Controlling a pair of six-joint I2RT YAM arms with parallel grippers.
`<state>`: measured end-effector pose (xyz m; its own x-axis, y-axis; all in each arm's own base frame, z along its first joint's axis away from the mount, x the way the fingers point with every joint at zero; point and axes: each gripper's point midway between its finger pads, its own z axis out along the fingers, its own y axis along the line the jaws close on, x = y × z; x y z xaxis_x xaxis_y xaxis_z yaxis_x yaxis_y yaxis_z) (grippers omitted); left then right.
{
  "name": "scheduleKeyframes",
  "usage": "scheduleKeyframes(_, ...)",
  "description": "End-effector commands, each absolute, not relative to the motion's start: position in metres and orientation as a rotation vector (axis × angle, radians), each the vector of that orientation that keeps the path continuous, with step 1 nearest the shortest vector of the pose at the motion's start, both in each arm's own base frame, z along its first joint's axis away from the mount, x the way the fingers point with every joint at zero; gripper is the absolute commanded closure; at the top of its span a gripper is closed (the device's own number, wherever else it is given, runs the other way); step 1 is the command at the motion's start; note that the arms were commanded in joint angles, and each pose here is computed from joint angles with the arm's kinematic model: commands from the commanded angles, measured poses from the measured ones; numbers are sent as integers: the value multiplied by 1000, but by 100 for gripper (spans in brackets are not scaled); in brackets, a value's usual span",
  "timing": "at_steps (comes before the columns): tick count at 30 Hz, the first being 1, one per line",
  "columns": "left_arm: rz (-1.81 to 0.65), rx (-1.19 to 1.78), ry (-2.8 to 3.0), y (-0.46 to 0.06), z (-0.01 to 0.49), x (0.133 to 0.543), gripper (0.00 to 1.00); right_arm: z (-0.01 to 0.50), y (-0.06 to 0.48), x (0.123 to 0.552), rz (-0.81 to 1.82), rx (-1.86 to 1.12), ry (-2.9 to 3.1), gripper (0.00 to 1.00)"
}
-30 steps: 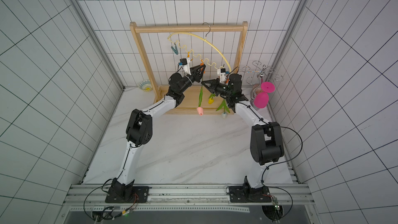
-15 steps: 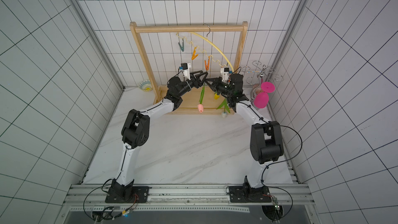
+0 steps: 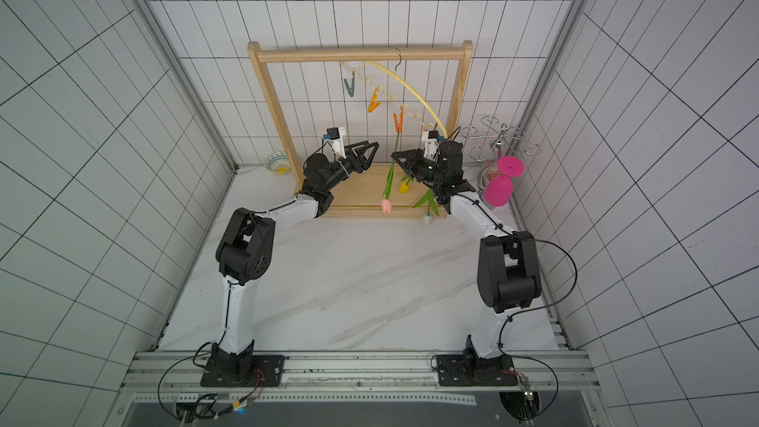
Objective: Dry the flowers on a clothes hanger
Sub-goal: Clamp the flower onto the hanger, then reset both arms
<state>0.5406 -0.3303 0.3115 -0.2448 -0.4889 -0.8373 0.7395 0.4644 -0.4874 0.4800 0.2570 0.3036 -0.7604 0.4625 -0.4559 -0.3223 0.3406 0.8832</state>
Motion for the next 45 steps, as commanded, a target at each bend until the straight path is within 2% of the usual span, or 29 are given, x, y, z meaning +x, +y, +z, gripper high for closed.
scheduleKeyframes(1,-1174,262,1325,-324,343,523,28,309,245,476,1448,160,1948,69)
scheduleKeyframes(4,-1154,244,1331,-317,342,517,27,314,241,465,1426,146,1952,60)
scheduleKeyframes(7,-1137,208,1342,-308,342,511,21,320,234,448,1380,126,1960,53)
scheduleKeyframes(9,-1133,186,1352,-303,343,508,12,324,230,436,1345,114,1968,50)
scheduleKeyframes(10,-1132,170,1371,-301,340,506,1,324,227,429,1325,104,1978,49)
scheduleKeyframes(19,-909,29,1625,-256,303,479,1,279,184,373,972,101,2138,44)
scheduleKeyframes(22,-714,15,1744,-234,284,465,1,263,169,354,842,72,2160,43)
scheduleKeyframes(26,-312,45,1861,-189,251,449,1,262,141,336,649,37,2103,37)
scheduleKeyframes(29,-18,-76,1880,-134,220,440,1,269,115,335,451,12,2019,32)
scheduleKeyframes(31,108,-153,1852,-101,205,429,1,265,91,339,270,22,1977,25)
scheduleKeyframes(37,230,-209,1709,-46,192,405,1,209,29,360,-224,-26,1775,17)
scheduleKeyframes(41,140,-192,1771,-28,187,409,1,171,-8,377,-236,75,1759,16)
scheduleKeyframes(45,217,-183,1719,-8,183,406,1,144,-23,393,-214,130,1910,12)
